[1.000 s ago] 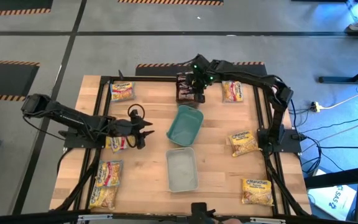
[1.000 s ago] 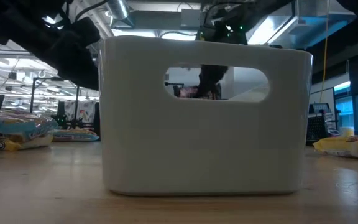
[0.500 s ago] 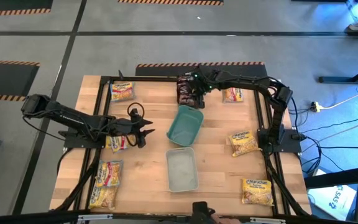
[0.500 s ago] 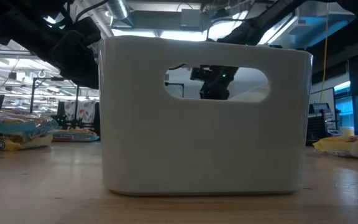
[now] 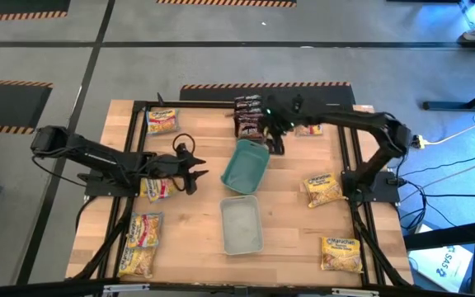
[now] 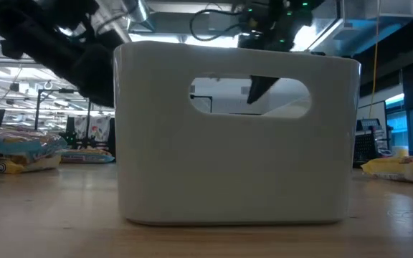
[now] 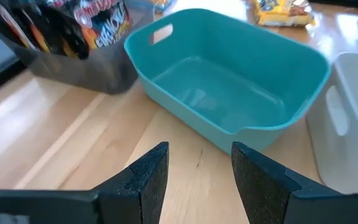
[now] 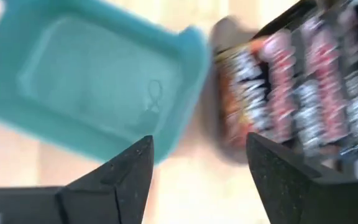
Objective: Sort Maruchan noodles
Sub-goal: Put the yellow noodle pack into the green bin
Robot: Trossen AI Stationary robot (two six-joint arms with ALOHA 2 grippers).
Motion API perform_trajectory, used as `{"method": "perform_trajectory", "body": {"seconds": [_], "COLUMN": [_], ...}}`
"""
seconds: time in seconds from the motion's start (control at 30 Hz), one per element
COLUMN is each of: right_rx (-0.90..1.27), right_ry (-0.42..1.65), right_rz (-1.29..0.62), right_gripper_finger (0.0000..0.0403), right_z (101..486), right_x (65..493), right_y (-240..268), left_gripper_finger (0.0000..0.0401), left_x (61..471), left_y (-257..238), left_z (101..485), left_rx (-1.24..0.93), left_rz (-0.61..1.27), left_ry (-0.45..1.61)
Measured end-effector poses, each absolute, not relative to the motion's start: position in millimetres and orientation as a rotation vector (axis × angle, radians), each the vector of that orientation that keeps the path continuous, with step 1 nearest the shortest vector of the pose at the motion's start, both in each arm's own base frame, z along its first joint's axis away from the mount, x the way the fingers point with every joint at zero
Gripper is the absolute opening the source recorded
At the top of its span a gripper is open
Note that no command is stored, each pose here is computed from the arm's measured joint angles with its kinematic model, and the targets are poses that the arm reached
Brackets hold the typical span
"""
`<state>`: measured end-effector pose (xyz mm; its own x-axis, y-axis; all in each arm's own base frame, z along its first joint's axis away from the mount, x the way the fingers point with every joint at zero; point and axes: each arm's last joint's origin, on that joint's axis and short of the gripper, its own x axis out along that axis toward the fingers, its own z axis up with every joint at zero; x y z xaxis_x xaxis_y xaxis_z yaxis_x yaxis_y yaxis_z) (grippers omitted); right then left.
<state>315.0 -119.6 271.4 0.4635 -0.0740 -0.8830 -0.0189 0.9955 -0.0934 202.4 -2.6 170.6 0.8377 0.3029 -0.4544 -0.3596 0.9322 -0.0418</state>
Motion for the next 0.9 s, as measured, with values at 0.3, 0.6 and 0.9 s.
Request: {"method": "perform_trajectory", "body": {"seconds": [0.3, 0.6, 0.9], "right_rx": [0.019, 0.136, 0.03], "right_ry": [1.113, 0.894, 0.838], "right_rz": [-0.153, -0.256, -0.4], "right_gripper_finger": [0.0208, 0.019, 0.0184], "right_z": [196.4, 161.8, 165.6], "right_x": [275.7, 278.5, 282.0], "right_y": [-63.3, -56.6, -62.2], "left_gripper_finger": [0.017, 0.017, 0.017], "left_x": [220.8, 236.9, 240.3], "left_y": [8.4, 11.3, 10.1], "left_z": [144.1, 139.7, 140.1], "left_rx": [-0.173, -0.181, -0.193], "left_rz": [0.319, 0.269, 0.226], "left_ry": [0.523, 0.462, 0.444]}}
